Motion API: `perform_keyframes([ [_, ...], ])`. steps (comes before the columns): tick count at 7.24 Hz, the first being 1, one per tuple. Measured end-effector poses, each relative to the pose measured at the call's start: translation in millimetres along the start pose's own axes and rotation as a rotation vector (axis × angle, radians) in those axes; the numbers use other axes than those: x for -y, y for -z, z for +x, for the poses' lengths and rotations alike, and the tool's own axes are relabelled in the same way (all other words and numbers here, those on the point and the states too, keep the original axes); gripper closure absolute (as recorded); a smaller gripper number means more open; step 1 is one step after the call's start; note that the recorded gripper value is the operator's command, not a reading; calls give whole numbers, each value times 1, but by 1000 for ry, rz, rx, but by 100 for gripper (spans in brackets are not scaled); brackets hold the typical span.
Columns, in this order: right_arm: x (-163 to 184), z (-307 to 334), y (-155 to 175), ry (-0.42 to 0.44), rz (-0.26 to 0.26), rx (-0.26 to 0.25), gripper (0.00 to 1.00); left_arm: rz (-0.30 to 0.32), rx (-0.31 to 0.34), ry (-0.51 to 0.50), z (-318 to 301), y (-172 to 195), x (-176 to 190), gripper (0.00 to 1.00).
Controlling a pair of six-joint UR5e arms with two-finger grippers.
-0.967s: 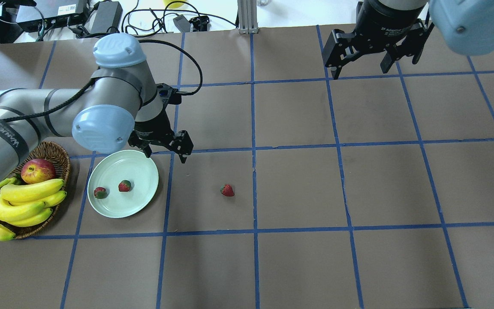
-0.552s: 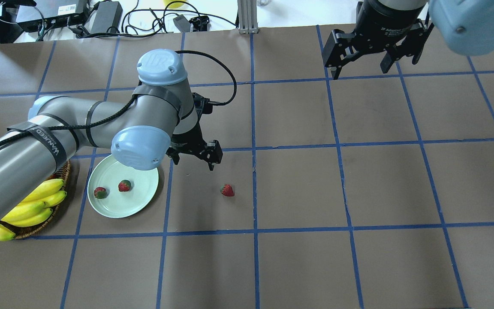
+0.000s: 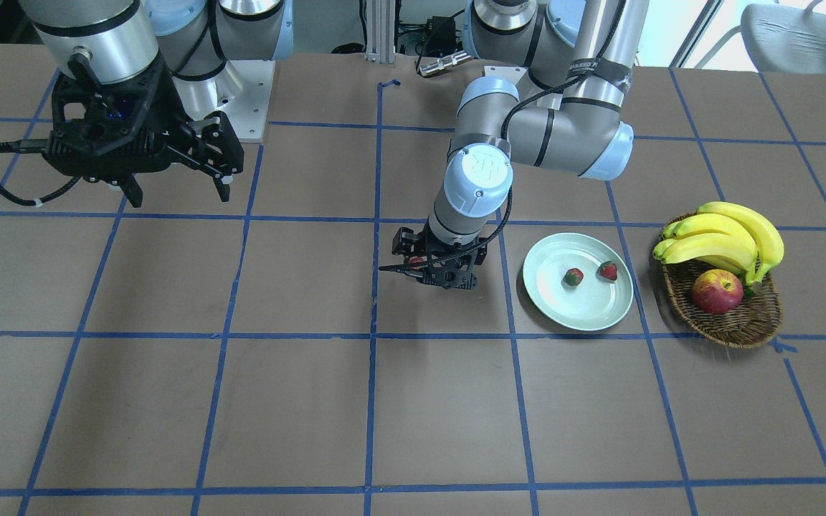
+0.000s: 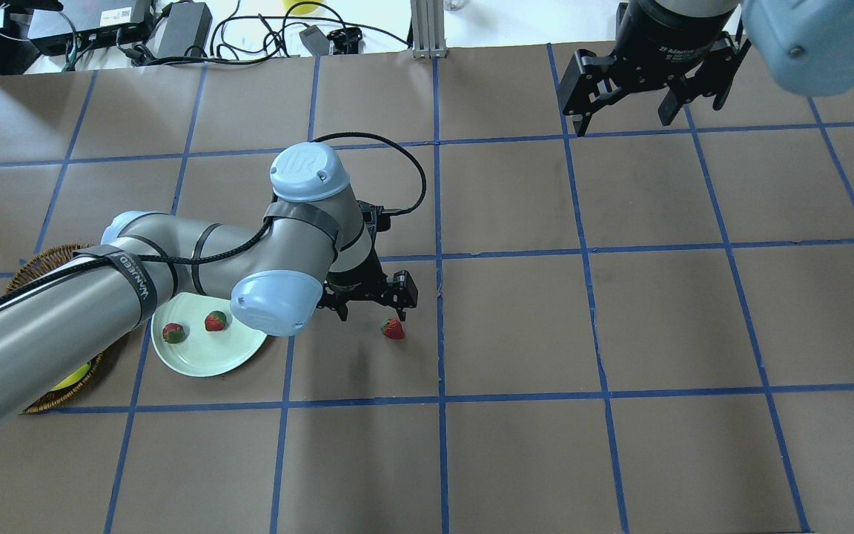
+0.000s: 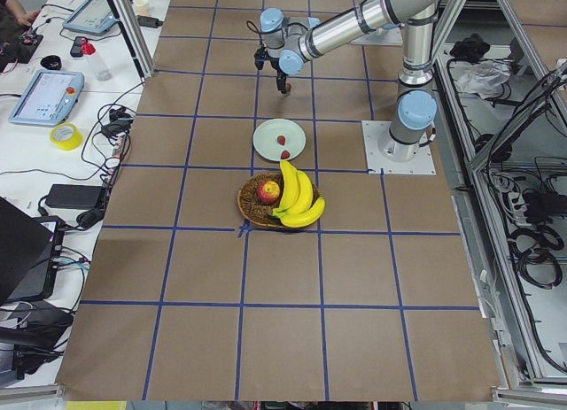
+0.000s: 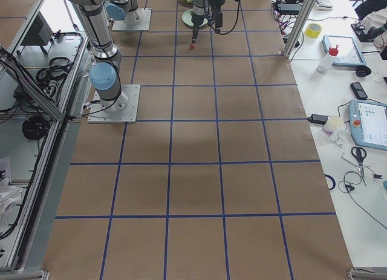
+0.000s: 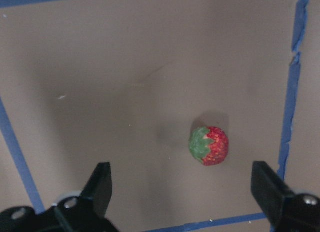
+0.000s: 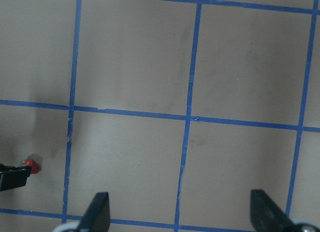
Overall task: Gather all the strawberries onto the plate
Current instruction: 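Reach the left gripper to the last strawberry and grasp it, then carry it onto the plate and release it with the left gripper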
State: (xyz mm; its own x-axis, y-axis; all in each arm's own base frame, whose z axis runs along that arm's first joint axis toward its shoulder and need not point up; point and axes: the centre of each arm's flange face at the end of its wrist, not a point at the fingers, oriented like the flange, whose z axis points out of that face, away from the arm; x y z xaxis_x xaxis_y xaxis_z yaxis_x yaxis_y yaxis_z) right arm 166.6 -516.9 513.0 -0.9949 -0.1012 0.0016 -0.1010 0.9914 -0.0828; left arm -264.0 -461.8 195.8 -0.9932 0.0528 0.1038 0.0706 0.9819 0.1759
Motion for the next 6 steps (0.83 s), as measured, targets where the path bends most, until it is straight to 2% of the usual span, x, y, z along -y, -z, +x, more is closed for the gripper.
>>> perform_keyframes([
  [1,0,0,0,0,1,0,0,-18,-5,11,3,-11,0,34],
  [2,0,0,0,0,1,0,0,-30,-5,16,5,-19,0,72],
  [3,0,0,0,1,1,0,0,-40,-5,22,5,-24,1,100],
  [6,0,0,0,0,1,0,0,-24,-1,23,6,-20,5,100],
])
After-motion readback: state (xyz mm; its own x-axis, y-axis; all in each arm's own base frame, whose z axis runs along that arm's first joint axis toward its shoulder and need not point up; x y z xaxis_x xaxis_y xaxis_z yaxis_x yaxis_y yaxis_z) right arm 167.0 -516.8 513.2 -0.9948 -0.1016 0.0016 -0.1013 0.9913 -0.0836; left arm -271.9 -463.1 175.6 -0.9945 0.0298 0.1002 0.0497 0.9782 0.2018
